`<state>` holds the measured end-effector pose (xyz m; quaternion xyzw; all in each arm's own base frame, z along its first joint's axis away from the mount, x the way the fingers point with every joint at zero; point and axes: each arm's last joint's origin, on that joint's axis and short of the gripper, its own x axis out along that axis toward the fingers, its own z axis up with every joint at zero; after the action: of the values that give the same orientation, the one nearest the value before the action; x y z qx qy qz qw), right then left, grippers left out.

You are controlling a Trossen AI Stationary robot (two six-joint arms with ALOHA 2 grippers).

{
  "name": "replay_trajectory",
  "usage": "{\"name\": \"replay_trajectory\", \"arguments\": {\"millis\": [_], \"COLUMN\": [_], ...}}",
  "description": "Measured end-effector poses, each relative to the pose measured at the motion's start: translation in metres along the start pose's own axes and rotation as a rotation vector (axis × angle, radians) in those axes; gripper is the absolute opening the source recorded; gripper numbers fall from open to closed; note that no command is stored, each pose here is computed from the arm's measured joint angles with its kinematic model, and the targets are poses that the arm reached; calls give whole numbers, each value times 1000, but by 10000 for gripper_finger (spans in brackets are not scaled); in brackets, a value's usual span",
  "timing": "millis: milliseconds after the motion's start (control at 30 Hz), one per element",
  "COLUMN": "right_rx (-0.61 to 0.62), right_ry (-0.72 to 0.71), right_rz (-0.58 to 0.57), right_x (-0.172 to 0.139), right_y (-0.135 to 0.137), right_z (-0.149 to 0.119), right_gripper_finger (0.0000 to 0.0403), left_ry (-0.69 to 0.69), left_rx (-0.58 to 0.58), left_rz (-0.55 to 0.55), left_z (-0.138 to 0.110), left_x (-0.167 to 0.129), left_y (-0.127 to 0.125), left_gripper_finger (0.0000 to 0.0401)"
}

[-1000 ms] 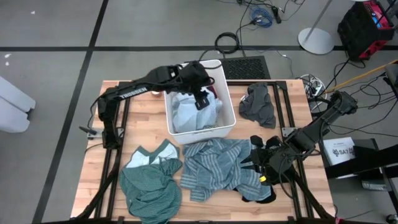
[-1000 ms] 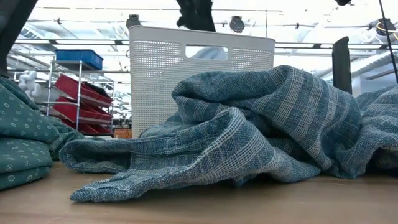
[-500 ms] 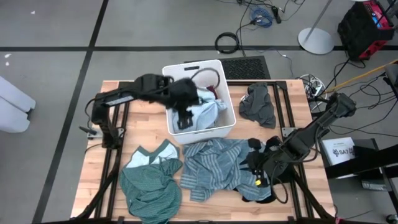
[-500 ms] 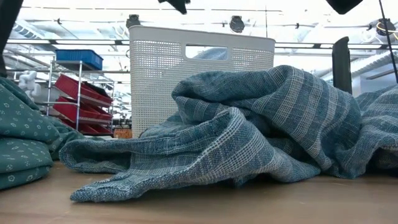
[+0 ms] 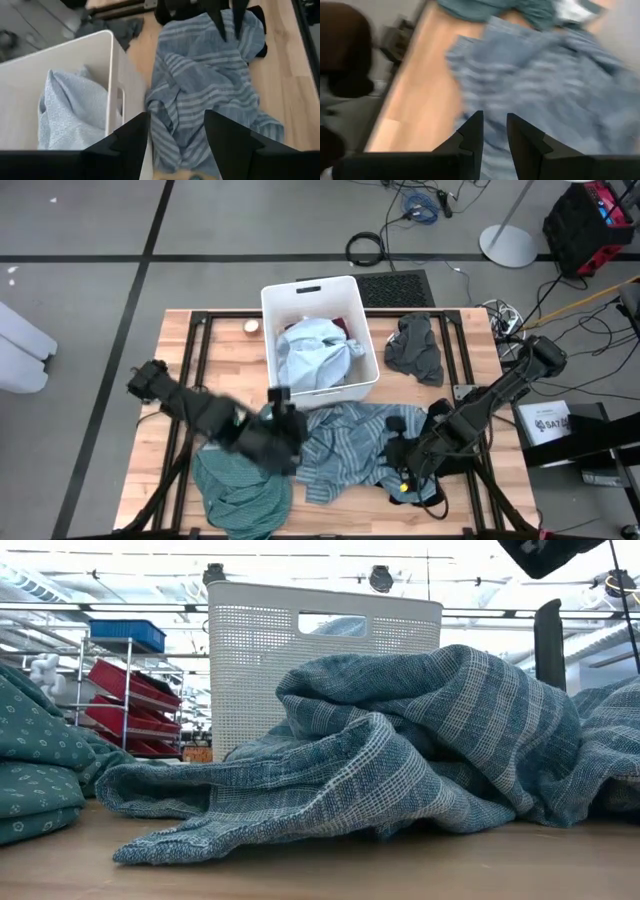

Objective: Sort clothes
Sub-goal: Put the blue shirt into the white laundry bin

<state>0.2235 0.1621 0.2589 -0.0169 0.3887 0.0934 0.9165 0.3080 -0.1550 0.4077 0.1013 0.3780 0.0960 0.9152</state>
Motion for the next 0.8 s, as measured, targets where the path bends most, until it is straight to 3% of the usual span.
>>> {"name": "replay_trajectory", "arguments": {"millis": [167, 333, 533, 800], "right_rx": [-37, -42, -35, -131], "right_ry": [-66, -121, -174, -150], "right_rz": [148, 257, 403, 383], "right_x": [23, 47, 79, 126], "right_y": [10, 16, 24, 30], "right_z": [11, 18, 21, 3], "right_gripper_finger": [75, 75, 75, 87], "left_ry": [-98, -194, -212, -238], "left_rx": [21, 21, 33, 77], "left_rz": [19, -29, -43, 9], "left_z": [-19, -31, -42, -39], "left_x": [11, 30, 36, 37], "left_y": [-46, -74, -86, -84], "left_gripper_finger": [203, 203, 203, 203]}}
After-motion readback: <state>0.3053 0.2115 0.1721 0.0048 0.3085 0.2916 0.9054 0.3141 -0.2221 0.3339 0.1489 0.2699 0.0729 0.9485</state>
